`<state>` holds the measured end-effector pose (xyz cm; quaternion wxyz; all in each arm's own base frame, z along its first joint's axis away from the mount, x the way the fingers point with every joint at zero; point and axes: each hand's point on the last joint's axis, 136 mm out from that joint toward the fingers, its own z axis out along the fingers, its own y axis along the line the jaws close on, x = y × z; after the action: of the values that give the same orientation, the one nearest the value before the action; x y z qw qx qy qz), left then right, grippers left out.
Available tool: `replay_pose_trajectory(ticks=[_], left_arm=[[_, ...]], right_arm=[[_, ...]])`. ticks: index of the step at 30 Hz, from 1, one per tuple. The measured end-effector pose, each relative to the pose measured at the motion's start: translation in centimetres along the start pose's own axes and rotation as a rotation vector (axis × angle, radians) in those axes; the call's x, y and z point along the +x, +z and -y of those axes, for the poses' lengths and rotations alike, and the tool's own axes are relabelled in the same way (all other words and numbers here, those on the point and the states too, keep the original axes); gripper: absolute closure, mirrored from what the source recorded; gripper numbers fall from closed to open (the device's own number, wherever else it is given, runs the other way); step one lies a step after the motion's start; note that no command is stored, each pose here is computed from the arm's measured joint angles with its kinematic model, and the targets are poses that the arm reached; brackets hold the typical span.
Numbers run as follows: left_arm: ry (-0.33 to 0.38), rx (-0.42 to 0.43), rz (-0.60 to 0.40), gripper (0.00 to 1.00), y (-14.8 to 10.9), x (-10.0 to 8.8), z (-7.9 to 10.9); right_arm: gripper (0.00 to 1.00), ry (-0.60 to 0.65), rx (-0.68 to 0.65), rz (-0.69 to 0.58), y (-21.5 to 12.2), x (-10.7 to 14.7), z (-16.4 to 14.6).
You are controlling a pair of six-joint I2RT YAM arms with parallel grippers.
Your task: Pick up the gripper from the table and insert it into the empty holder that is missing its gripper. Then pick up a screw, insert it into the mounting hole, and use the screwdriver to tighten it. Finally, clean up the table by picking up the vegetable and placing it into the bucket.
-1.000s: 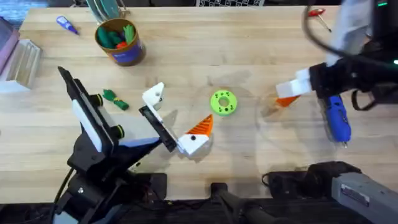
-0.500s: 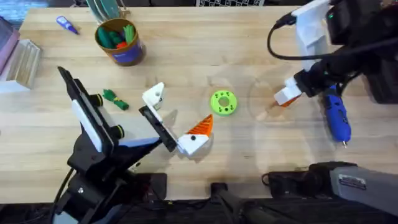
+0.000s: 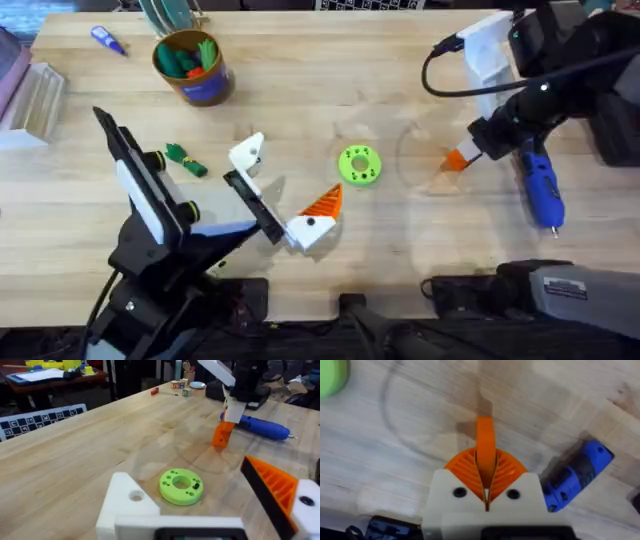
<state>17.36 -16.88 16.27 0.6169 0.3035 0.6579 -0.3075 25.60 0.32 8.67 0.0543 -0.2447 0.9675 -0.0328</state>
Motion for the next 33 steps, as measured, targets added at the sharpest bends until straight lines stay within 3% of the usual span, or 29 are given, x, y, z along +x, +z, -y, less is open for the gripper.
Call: replay_pose_trajectory(ticks=[6, 12, 18, 22, 27, 33], left_arm=[[0.000, 0.000, 0.000, 0.015, 0.0, 0.0, 0.0], [0.000, 0.000, 0.000, 0.016, 0.0, 0.0, 0.0], [0.000, 0.000, 0.000, 0.015, 0.0, 0.0, 0.0], [0.000, 0.000, 0.000, 0.016, 0.0, 0.0, 0.0], [-0.003, 0.004, 0.001, 0.015, 0.0, 0.0, 0.1], [-0.066, 0.015, 0.001, 0.015, 0.0, 0.0, 0.3]], right_arm=[[0.988, 0.005, 0.040, 0.071, -1.9, -0.2, 0.3], [0.990, 0.023, 0.030, 0.313, -7.3, -0.9, -1.0], [0.991, -0.006, -0.242, 0.716, -13.0, -5.1, -5.0], [0.992, -0.029, -0.495, 0.900, -13.7, -8.6, -7.4], [0.992, 0.052, -0.833, 0.835, -12.0, -11.1, -11.3], [0.992, 0.027, -1.123, 0.668, -11.2, -12.3, -17.6]])
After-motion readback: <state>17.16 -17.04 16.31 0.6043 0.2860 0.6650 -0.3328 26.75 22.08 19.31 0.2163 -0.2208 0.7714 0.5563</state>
